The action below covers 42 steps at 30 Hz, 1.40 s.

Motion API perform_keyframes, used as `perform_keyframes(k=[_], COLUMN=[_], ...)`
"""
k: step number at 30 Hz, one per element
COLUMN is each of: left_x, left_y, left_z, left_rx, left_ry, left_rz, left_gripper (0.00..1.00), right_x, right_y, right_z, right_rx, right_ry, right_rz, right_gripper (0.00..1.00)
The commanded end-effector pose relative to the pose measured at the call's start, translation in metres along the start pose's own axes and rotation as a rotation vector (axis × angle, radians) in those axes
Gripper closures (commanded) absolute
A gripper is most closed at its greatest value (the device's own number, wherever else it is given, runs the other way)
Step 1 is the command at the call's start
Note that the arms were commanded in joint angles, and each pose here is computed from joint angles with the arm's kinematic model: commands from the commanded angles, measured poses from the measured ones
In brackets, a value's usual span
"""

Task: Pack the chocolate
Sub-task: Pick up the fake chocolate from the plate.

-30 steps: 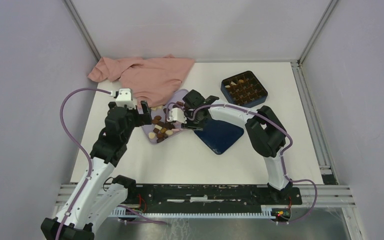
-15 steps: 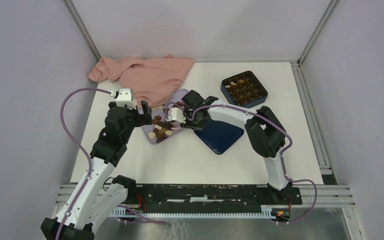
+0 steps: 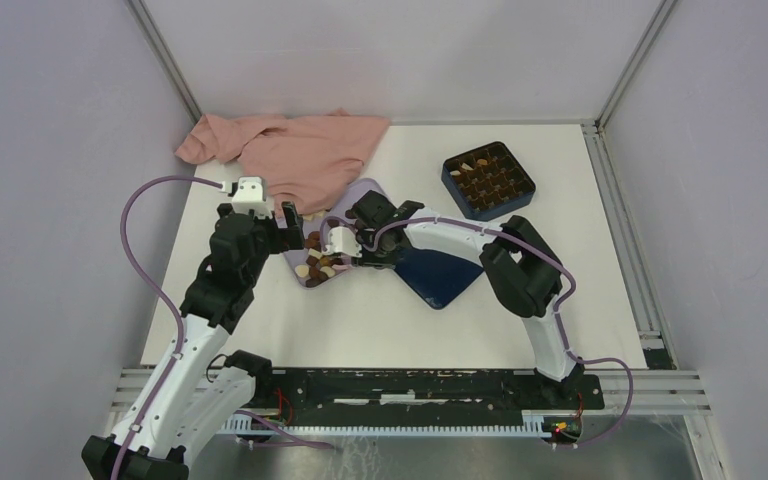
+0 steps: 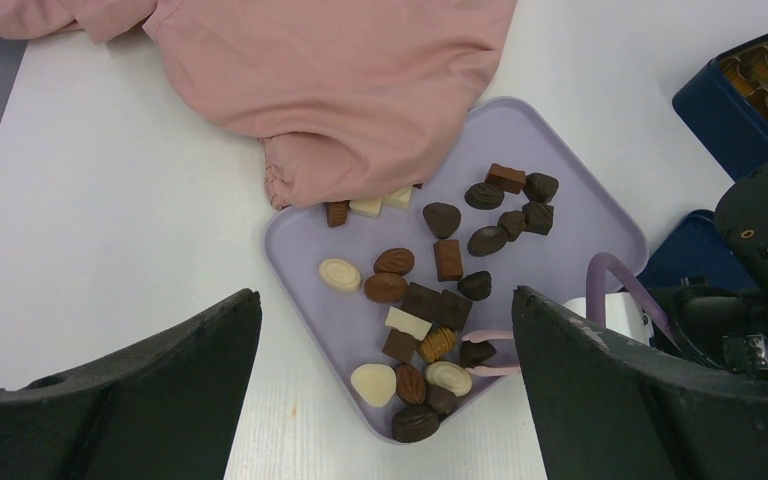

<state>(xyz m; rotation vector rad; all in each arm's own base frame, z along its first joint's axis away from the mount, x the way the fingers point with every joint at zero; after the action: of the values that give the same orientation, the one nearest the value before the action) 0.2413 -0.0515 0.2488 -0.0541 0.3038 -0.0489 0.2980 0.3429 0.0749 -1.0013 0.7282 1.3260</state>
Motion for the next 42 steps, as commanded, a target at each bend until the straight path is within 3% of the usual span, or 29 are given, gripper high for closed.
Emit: perform_keyframes(k=[1, 12, 35, 42], left_x=[-0.006, -0.007, -0.007, -0.007], left_y=[0.000, 0.000, 0.002, 0.004], left_z=[0.024, 0.025, 0.025, 0.024], left_rx=[0.016, 0.017, 0.017, 0.018], left_ry=[-0.072, -0.075, -0.076, -0.075], left_rz=[-0.012, -0.009, -0.001, 0.014], left_gripper=[0.00, 0.00, 0.00, 0.00], right_x=[-0.008, -0.026, -0.052, -0.083], right_y=[-0.013, -0.016, -0.030, -0.045], right_z=[0.012, 0.022, 0.018, 0.015], right_rx=[0.000, -0.001, 0.068, 0.103], right_ry=[-0.021, -0.077, -0.203, -0.281], right_rz=[-0.056, -0.074, -0.031, -0.051], right_gripper=[0.68, 0.94, 1.00, 1.00])
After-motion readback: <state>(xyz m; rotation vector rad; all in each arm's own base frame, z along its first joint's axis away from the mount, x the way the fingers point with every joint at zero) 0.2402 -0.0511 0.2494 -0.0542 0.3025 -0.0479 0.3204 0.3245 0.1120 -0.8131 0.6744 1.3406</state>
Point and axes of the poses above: each gripper's point midway between its finger pads, its own x axis out along the fingers, its own y axis along the line the jaws close on, z = x × y, the point moved 5 cm from there along -x, back along the fingers, and after that the axes turned 1 degree about x, right-handed, at the moved point
